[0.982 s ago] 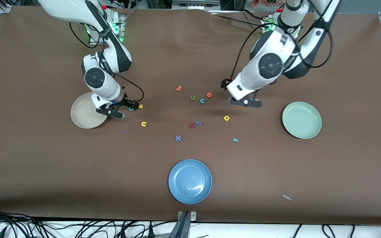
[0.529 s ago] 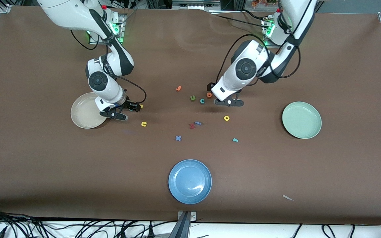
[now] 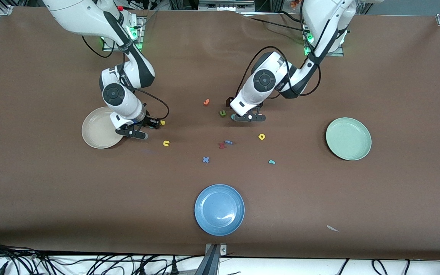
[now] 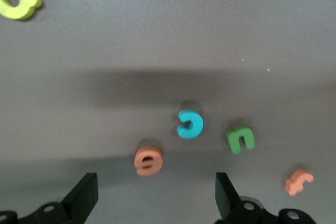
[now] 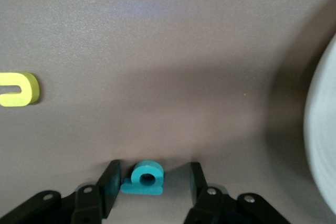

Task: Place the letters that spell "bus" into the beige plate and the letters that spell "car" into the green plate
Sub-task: 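Grasp teal b with the right gripper while the left gripper grasps teal c, then drop the b on the white plate while the left gripper carries the c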

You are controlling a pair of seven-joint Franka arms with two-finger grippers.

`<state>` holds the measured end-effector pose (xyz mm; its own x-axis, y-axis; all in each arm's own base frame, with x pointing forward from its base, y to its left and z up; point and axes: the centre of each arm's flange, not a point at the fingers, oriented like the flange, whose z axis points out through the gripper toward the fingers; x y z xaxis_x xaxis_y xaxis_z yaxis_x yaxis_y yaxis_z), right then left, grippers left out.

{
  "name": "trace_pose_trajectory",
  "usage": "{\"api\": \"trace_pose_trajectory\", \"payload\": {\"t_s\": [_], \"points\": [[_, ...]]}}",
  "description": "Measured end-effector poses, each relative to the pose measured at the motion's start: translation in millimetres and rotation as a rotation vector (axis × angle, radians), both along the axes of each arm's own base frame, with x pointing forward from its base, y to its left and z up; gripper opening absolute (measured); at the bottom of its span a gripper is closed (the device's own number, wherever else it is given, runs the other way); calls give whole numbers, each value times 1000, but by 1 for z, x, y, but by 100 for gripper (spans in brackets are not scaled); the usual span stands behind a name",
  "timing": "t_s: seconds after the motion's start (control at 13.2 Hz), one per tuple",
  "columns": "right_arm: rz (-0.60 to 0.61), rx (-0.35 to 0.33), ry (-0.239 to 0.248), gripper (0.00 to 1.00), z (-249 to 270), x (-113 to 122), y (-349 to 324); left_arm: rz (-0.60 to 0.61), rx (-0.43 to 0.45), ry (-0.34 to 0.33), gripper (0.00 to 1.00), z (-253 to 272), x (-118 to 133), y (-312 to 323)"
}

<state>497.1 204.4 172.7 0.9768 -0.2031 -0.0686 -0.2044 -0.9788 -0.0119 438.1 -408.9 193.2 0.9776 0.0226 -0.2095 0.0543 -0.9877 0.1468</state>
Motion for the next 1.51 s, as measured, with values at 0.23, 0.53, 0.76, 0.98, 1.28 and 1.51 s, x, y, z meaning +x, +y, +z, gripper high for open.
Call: {"api": "trace_pose_trajectory", "payload": {"t_s": [0.23, 0.53, 0.76, 0.98, 1.28, 1.51], "points": [[0, 0, -3, 47, 2, 1, 0, -2, -9, -29, 98, -6, 17, -13], [1, 0, -5, 34, 3, 1, -1, -80, 24, -73, 98, -15, 22, -18], [2, 0, -7, 34, 4, 2, 0, -97, 30, -68, 98, -21, 15, -24], [-1, -27, 26, 34, 30, 19, -13, -111, 32, -65, 98, -24, 8, -30], [51, -79, 122, 34, 107, 64, -96, -137, 44, -73, 85, -27, 6, -31], [97, -87, 150, 34, 110, 72, -180, -138, 45, -76, 74, -26, 7, -31]]}}
